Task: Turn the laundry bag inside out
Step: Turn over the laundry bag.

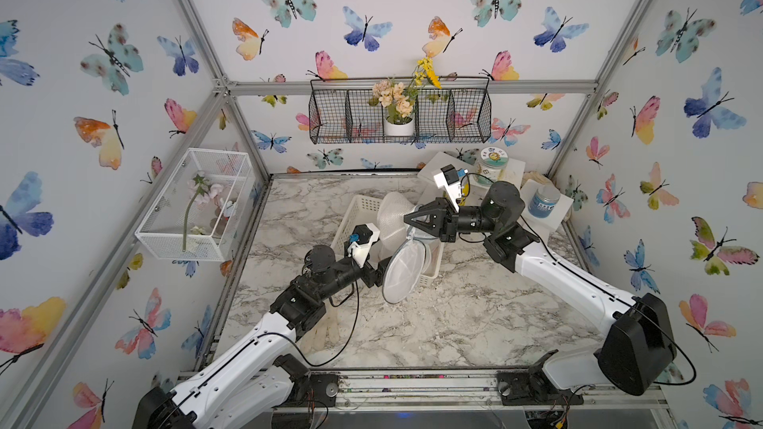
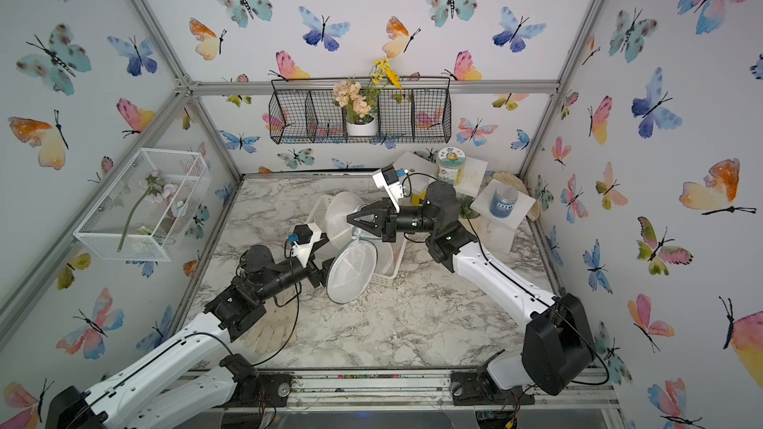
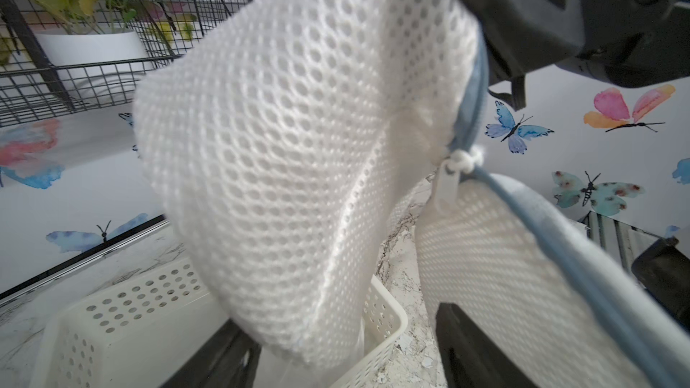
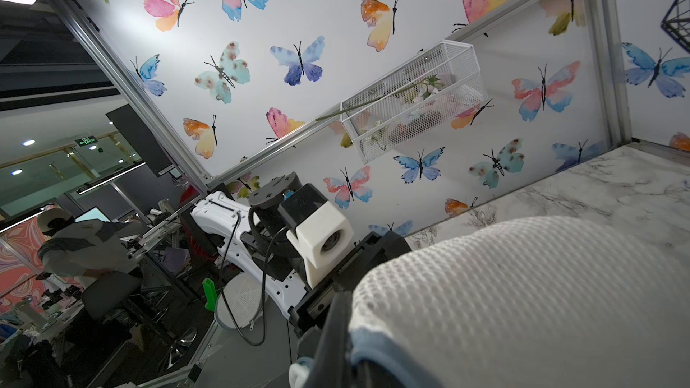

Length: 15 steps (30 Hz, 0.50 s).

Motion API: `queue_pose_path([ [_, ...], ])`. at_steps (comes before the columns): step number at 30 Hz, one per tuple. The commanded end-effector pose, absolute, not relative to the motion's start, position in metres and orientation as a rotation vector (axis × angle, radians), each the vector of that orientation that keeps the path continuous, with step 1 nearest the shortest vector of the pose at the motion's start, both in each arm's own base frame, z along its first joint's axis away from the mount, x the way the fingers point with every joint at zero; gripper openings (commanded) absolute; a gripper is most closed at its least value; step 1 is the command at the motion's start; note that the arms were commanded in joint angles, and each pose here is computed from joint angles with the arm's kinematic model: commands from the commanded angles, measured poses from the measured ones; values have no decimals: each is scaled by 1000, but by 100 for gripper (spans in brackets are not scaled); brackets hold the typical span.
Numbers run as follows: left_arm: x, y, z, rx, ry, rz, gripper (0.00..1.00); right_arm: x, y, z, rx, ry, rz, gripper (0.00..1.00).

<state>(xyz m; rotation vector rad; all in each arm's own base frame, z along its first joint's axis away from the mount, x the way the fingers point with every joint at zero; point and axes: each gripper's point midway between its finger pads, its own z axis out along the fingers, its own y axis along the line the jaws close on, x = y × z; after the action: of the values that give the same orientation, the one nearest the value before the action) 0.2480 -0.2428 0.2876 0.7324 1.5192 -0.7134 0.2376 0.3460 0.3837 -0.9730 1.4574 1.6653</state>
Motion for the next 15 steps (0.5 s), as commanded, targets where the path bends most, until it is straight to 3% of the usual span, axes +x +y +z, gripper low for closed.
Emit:
queue_pose_path([
  [1,256,-234,319,633,1413,-673,78,231,340,397,-988,1387,1670,2],
  [5,260,-235,318,633,1394,-656,70,227,339,396,-996,1386,1688,2],
  [9,263,-239,319,635,1375,-659,53,227,339,395,-993,1390,1695,2],
  [15,265,-238,326,644,1359,-632,15,236,338,393,-935,1409,1649,2],
])
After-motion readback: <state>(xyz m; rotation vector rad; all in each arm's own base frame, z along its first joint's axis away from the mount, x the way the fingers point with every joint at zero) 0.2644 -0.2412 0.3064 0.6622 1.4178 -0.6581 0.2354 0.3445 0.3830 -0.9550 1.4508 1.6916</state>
